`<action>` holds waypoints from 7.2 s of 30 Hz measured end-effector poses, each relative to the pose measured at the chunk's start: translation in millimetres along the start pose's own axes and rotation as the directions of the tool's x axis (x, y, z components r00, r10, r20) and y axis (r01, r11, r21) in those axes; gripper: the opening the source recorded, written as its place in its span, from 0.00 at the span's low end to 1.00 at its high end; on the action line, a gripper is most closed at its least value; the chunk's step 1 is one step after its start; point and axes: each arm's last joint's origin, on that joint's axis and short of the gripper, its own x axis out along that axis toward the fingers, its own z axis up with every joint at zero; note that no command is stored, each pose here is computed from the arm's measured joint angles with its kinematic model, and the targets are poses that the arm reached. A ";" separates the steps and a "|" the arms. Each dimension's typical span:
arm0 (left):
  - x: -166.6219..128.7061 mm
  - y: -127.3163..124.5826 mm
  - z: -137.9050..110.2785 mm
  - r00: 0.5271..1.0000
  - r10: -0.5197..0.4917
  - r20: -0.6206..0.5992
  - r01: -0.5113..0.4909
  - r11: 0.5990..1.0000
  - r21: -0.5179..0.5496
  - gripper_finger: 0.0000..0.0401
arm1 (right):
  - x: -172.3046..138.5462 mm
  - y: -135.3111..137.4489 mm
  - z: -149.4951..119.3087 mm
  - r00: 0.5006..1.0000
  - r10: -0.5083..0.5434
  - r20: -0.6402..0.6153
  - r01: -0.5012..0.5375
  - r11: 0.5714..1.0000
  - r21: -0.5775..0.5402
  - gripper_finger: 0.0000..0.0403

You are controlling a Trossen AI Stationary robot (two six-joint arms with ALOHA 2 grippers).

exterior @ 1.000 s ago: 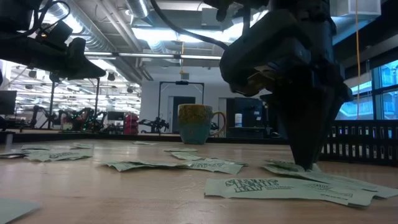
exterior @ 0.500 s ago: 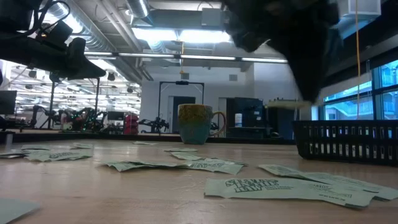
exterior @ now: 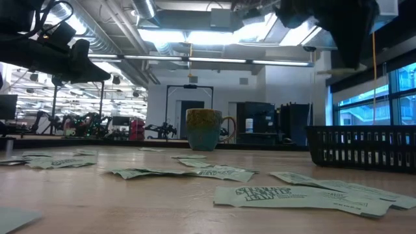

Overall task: Pick and place Stevia / Truvia into bins
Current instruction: Put the stevia packet into the black bin

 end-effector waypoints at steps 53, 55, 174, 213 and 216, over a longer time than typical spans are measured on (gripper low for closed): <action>0.0 0.0 0.0 1.000 0.000 0.000 0.000 1.000 0.000 0.08 | 30.5 51.8 -11.9 0.824 0.538 0.179 -0.407 0.781 -0.474 0.17; 0.0 0.0 0.0 1.000 0.000 0.000 0.000 1.000 0.000 0.08 | 33.4 56.2 -20.3 0.830 0.531 0.168 -0.396 0.775 -0.492 0.15; 3.7 -3.4 -7.1 0.998 0.011 -0.058 -0.007 0.998 0.070 0.08 | 69.4 97.7 -76.0 0.855 0.518 0.030 -0.482 0.814 -0.323 0.29; 5.6 -5.0 -11.3 0.996 0.018 -0.090 -0.008 0.994 0.108 0.08 | 118.6 86.6 -70.1 0.885 0.451 0.112 -0.386 0.847 -0.366 0.29; 5.6 -5.0 -11.3 0.996 0.018 -0.090 -0.009 0.994 0.108 0.08 | 118.7 87.3 -70.0 0.882 0.457 0.114 -0.392 0.847 -0.359 0.29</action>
